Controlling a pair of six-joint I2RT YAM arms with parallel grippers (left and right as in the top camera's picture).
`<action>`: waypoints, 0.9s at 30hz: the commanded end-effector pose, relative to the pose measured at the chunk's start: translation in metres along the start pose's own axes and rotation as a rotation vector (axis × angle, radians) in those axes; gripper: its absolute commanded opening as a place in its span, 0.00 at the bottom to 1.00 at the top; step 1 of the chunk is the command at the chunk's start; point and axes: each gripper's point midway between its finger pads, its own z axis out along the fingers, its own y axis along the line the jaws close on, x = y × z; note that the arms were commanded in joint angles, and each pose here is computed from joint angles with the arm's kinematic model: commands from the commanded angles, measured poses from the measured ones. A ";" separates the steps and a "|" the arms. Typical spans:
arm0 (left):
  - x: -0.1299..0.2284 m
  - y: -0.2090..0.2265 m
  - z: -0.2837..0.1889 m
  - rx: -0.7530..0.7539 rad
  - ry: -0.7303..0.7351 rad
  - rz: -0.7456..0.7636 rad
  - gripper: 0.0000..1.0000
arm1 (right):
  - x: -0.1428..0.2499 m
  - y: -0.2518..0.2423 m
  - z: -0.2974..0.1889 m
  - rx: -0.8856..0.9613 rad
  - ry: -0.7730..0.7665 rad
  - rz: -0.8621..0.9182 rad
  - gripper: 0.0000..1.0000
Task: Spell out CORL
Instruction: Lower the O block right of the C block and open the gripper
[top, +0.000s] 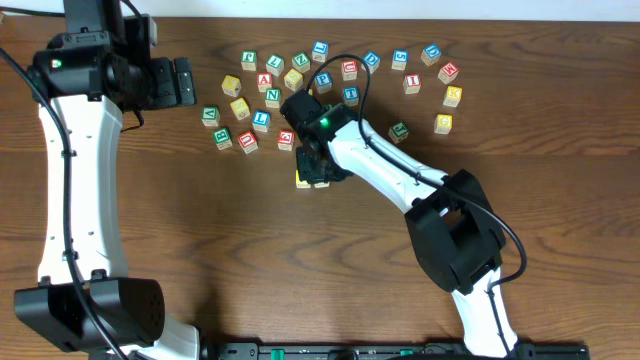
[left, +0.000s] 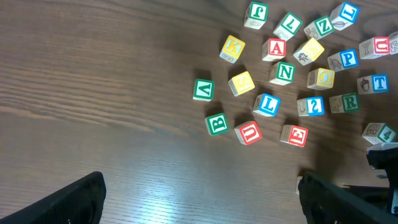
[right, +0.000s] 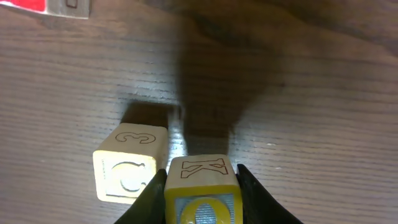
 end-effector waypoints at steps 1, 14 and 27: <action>-0.006 -0.003 -0.006 0.008 -0.021 0.011 0.98 | -0.001 -0.006 0.003 0.044 -0.020 0.030 0.26; -0.006 -0.003 -0.006 0.008 -0.021 0.011 0.98 | 0.003 -0.004 0.011 0.057 -0.017 0.032 0.40; -0.006 -0.003 -0.006 0.008 -0.021 0.011 0.97 | -0.001 -0.004 0.008 0.031 -0.011 0.018 0.38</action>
